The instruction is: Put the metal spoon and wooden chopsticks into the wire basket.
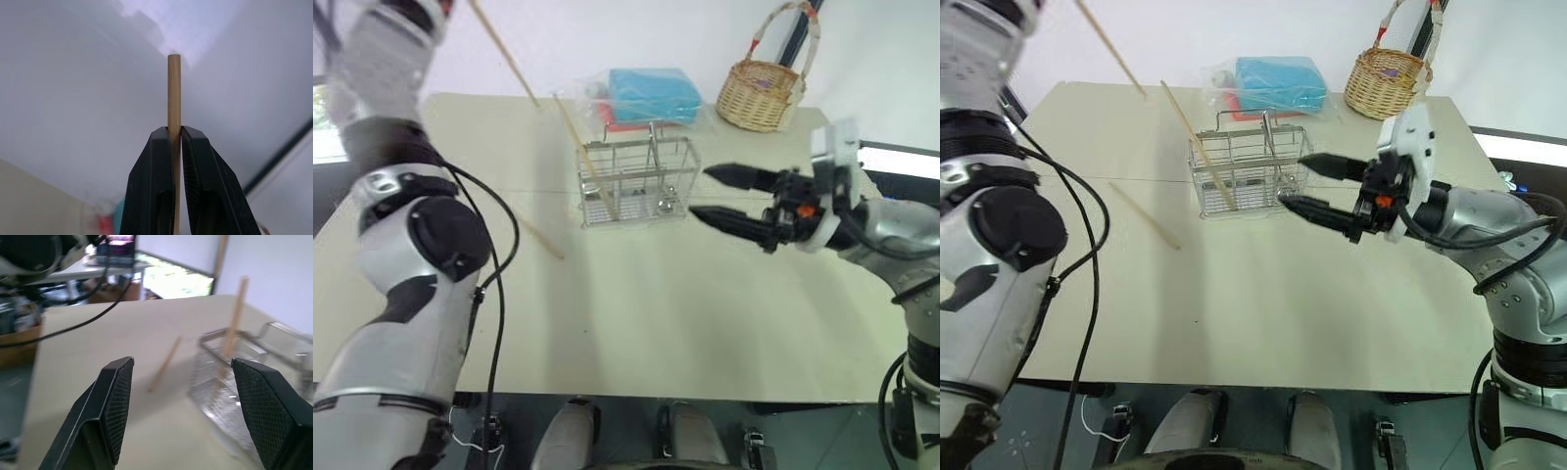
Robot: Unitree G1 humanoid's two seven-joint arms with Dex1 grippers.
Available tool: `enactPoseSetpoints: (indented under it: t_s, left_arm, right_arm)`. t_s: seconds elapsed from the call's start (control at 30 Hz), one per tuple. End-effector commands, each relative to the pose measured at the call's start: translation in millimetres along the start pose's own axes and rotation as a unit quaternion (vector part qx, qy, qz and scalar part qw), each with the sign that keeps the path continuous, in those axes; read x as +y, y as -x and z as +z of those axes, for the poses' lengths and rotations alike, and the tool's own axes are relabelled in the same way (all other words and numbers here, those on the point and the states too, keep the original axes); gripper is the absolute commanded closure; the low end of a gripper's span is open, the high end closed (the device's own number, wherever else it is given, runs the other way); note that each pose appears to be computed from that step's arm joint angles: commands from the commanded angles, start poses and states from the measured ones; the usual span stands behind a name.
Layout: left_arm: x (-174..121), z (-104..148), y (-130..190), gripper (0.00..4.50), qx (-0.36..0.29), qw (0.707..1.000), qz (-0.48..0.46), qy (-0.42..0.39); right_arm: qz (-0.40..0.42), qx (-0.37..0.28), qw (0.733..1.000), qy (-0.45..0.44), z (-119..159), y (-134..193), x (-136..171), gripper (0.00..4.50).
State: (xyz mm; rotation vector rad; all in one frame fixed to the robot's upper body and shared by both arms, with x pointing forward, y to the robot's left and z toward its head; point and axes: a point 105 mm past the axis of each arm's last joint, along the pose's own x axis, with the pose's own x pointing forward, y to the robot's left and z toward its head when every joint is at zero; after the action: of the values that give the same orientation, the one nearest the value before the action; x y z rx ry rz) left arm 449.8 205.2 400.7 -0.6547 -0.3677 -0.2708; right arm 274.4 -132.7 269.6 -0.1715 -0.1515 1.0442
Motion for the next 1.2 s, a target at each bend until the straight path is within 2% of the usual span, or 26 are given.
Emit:
enactPoseSetpoints:
  t_s: [0.03, 0.3, 0.4, 0.5, 0.53, 0.57, 0.77, 0.8, 0.93, 1.03, 1.1, 1.2]
  left_arm:
    - [-40, -8, -6, 4.47, 0.009, 0.996, -0.086, -0.039]
    - [-72, -66, -1, 4.47, 0.062, 0.971, -0.183, -0.143]
    - [-74, -91, 6, 4.47, 0.076, 0.963, -0.200, -0.167]
    - [-71, -105, 13, 4.47, 0.082, 0.960, -0.199, -0.179]
    - [-70, -107, 14, 3.66, 0.080, 0.960, -0.199, -0.182]
    - [-69, -107, 16, 3.32, 0.078, 0.960, -0.197, -0.183]
    - [-65, -97, 21, 0.22, 0.061, 0.965, -0.190, -0.171]
    - [-65, -95, 22, 0.10, 0.059, 0.965, -0.190, -0.169]
    - [-71, -81, 29, 0.10, 0.052, 0.967, -0.188, -0.163]
    - [-74, -47, 30, 0.10, 0.028, 0.976, -0.161, -0.143]
    - [-65, -21, 28, 0.10, 0.013, 0.986, -0.113, -0.120]
    - [-23, -4, 26, 0.10, 0.027, 0.991, 0.024, -0.126]
  right_arm:
    - [-0.058, -0.017, 0.998, 0.024, 11, 14, -12, 1.22]
    - [-0.121, -0.016, 0.992, 0.013, 6, 28, -23, 1.22]
    - [-0.135, -0.013, 0.991, 0.011, 3, 32, -27, 1.22]
    - [-0.142, -0.013, 0.990, 0.009, 3, 33, -30, 1.22]
    - [-0.144, -0.014, 0.989, 0.009, 3, 33, -30, 1.22]
    - [-0.145, -0.014, 0.989, 0.009, 4, 34, -31, 1.22]
    - [-0.151, -0.017, 0.988, 0.005, 5, 34, -38, 1.22]
    - [-0.152, -0.017, 0.988, 0.004, 5, 34, -39, 1.22]
    - [-0.152, -0.016, 0.988, 0.002, 3, 32, -43, 1.22]
    - [-0.146, -0.015, 0.989, 0.000, 2, 30, -43, 1.22]
    - [-0.131, -0.014, 0.991, -0.001, 2, 28, -40, 1.22]
    - [-0.088, -0.010, 0.996, 0.000, 1, 23, -27, 1.22]
